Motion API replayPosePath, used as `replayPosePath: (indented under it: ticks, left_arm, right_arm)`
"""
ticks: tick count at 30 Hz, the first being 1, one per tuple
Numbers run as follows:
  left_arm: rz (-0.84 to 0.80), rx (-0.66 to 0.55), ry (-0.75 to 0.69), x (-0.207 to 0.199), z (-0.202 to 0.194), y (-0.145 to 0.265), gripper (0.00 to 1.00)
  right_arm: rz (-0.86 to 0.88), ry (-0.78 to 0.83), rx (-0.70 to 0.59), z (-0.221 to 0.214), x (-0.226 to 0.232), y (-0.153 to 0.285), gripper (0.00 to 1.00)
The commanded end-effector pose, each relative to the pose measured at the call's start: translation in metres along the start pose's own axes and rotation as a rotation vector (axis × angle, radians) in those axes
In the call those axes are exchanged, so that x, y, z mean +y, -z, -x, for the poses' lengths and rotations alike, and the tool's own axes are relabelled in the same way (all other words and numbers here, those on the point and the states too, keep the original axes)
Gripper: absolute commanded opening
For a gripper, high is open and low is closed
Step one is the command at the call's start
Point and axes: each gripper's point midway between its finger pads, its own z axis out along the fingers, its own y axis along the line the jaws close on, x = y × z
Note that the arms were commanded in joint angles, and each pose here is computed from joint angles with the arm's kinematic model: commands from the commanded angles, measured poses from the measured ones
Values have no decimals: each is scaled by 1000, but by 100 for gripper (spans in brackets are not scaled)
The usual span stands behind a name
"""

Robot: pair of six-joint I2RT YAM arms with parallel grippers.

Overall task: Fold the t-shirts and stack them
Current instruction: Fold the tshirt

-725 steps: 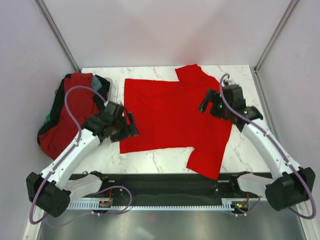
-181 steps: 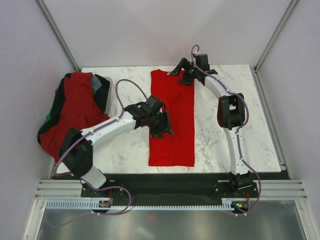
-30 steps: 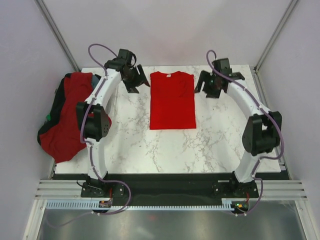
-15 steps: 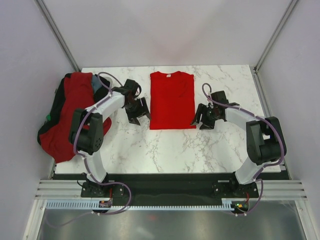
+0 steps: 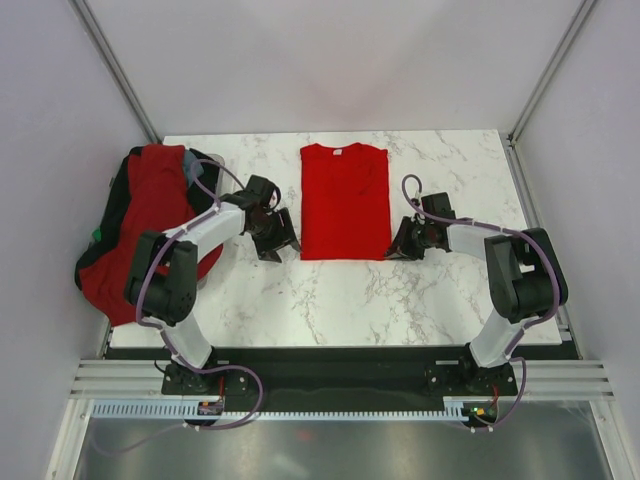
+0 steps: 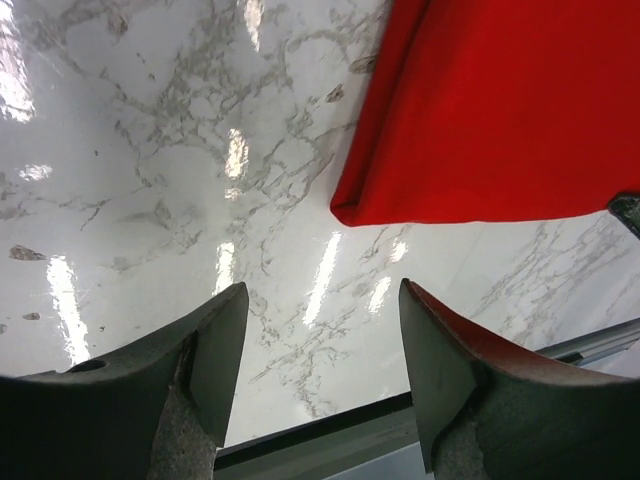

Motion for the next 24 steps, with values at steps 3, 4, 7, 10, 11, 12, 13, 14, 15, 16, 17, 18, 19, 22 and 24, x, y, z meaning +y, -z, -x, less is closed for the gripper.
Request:
replayPosePath:
  ticks: [3,4,7,10,11,12,13,14,15,16,17,18,19,22,24]
  left_arm:
    - [-61,-27,14,-10,-8,-10,68]
    - [-58,-18,13,-9,-11,-13,67]
    - [-59,-16,8,-8,-15,-19,66]
    - [-63,-24,6,-9,-16,-24,65]
    - [-59,-19,17,-7,-18,-27,65]
    - [-77,-32,12,-10,-16,-28,64]
    - [-79,-33,13,-11,-17,-30,63]
    - [-77,-34,19,-9,-18,-32,63]
    - [-81,-46,21,-10,-16,-34,61]
    - [-79,-52,24,-10,-16,-35,60]
    - [-73,-53,37,-7,-17,-39,59]
    - [-72,-59,43,-6,-15,-40,55]
    - [-83,-66,43,-8,-13,-43,54]
    - [-89,-41,51,-10,-13,-53,47]
    - [-83,-30,57,-10,-12,-59,43]
  right_arm:
    - [-17,10,7,-6,-9,-6,13]
    - [-19,8,10,-6,-9,-6,11]
    - [-15,9,12,-6,-9,-6,7]
    - [-11,7,17,-7,-8,-6,6]
    - [-12,7,19,-7,-9,-7,4]
    - [-15,4,24,-9,-10,-8,4]
    - [-17,3,25,-9,-11,-8,4]
    - [-20,1,30,-11,-13,-9,3]
    - [-20,0,32,-11,-13,-9,2]
    - [-21,0,36,-13,-14,-10,2]
    - [-21,0,39,-14,-14,-10,2]
    - [-23,2,40,-14,-15,-11,1]
    - [-24,2,41,-14,-16,-11,1]
    - [-28,2,46,-14,-17,-13,1]
    - [-29,2,50,-15,-18,-14,0]
